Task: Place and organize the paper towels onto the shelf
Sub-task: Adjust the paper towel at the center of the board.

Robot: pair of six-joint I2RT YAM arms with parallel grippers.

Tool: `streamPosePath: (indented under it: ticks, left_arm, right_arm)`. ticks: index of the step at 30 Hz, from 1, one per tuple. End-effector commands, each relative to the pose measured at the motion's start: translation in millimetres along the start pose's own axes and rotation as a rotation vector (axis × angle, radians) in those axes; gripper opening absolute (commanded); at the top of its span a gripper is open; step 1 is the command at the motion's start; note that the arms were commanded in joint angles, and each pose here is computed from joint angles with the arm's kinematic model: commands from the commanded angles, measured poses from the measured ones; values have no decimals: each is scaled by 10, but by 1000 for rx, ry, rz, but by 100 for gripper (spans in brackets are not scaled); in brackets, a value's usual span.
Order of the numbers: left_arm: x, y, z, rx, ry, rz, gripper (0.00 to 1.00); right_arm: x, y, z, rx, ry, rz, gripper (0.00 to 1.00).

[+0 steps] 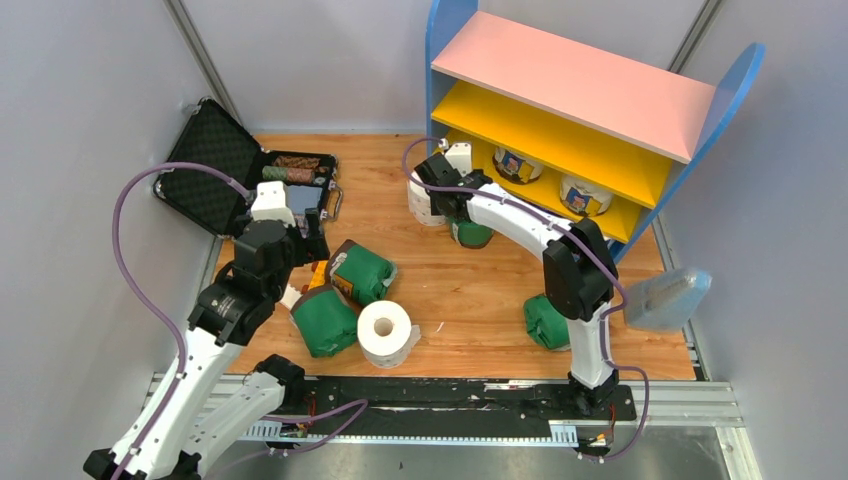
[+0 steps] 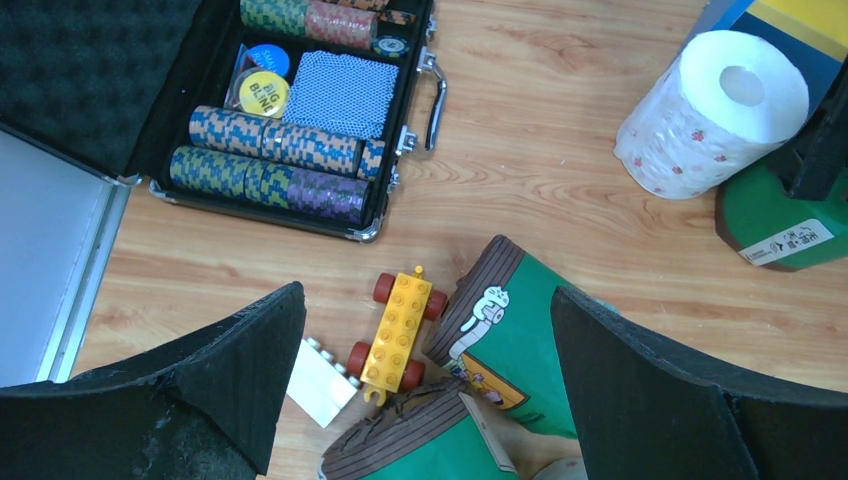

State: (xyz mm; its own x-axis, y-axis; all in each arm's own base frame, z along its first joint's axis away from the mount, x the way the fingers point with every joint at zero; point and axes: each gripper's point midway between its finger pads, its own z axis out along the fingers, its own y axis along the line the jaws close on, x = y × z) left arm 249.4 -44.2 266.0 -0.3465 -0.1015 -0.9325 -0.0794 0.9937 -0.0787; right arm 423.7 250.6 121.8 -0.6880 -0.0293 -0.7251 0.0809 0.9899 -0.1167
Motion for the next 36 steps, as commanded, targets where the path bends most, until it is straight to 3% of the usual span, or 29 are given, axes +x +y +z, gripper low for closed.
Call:
streamPosePath:
  ticks: [1,8,13,17,26,36]
  left_arm:
    - [-72,13,15,-9,-23,6,100]
    - [-61,5,27,-8,-17,10,100]
    - [-68,0,24,-3,-21,10,100]
    - [-66,-4,26,-1,-20,12,100]
    - [-65,19,25,-14,-22,13,100]
    - [-62,27,30,-19,-21,14,100]
  right_arm:
    - [-97,51,21,-10,-20,24,65]
    - [6,95,-97,-76,12,-68,39]
    - [130,60,-405,-126,-7,-266,36]
    - [334,153,-744,-264,-4,-433,31]
    - [753,413,-1432,-558,-93,-729,36]
    - [975,389,-1347,-522,-48,-773,38]
